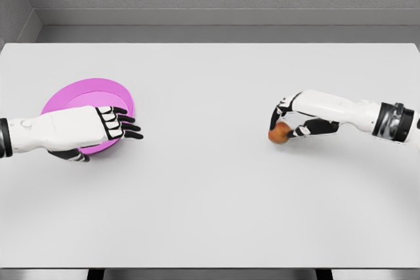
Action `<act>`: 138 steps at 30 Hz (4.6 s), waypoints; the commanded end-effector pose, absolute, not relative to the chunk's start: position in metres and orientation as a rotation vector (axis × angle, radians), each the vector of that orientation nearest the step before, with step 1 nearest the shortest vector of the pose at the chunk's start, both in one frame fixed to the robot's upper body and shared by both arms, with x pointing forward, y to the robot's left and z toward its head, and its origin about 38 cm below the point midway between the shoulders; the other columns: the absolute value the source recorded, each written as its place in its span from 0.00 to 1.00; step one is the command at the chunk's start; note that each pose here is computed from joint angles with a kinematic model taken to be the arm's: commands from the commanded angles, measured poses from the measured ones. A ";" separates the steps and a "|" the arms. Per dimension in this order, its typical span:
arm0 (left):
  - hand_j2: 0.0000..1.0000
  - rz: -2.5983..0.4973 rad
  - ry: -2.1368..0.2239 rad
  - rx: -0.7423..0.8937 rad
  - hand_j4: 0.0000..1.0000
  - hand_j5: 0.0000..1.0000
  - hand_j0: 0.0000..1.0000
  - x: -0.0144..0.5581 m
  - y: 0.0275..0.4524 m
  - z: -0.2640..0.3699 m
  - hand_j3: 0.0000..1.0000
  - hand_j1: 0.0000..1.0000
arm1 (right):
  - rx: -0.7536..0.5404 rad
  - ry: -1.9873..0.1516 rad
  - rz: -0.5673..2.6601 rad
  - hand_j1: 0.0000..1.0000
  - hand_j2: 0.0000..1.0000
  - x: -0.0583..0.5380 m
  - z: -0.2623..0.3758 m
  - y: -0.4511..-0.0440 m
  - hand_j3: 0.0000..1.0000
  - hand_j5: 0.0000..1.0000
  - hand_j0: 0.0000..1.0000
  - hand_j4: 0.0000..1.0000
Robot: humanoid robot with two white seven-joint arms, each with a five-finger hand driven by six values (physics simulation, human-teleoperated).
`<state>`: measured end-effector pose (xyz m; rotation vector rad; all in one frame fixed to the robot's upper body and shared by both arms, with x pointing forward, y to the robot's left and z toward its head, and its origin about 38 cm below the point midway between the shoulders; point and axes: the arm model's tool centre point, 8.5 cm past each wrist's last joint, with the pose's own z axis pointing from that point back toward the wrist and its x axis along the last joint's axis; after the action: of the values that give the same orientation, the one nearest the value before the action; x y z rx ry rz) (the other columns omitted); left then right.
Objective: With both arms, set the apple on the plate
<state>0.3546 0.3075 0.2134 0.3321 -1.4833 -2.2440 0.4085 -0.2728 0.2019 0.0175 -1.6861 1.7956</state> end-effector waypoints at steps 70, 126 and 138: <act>1.00 -2.562 -1.687 -0.063 1.00 1.00 1.00 0.392 0.061 0.183 1.00 1.00 | -0.308 -1.480 1.554 1.00 1.00 0.425 0.211 -0.420 1.00 1.00 1.00 1.00; 0.89 -2.651 -1.560 0.013 0.89 0.89 0.89 0.407 0.042 0.150 0.89 0.89 | -0.309 -1.476 1.557 1.00 1.00 0.426 0.209 -0.419 1.00 1.00 1.00 1.00; 0.80 -2.664 -1.559 0.009 0.80 0.80 0.80 0.404 0.039 0.150 0.80 0.80 | -0.310 -1.474 1.559 1.00 1.00 0.426 0.210 -0.420 1.00 1.00 1.00 1.00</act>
<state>0.4047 0.0397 0.1495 0.0117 -1.5580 -2.6652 0.4256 -0.4193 0.2087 -0.3120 -1.4697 1.5663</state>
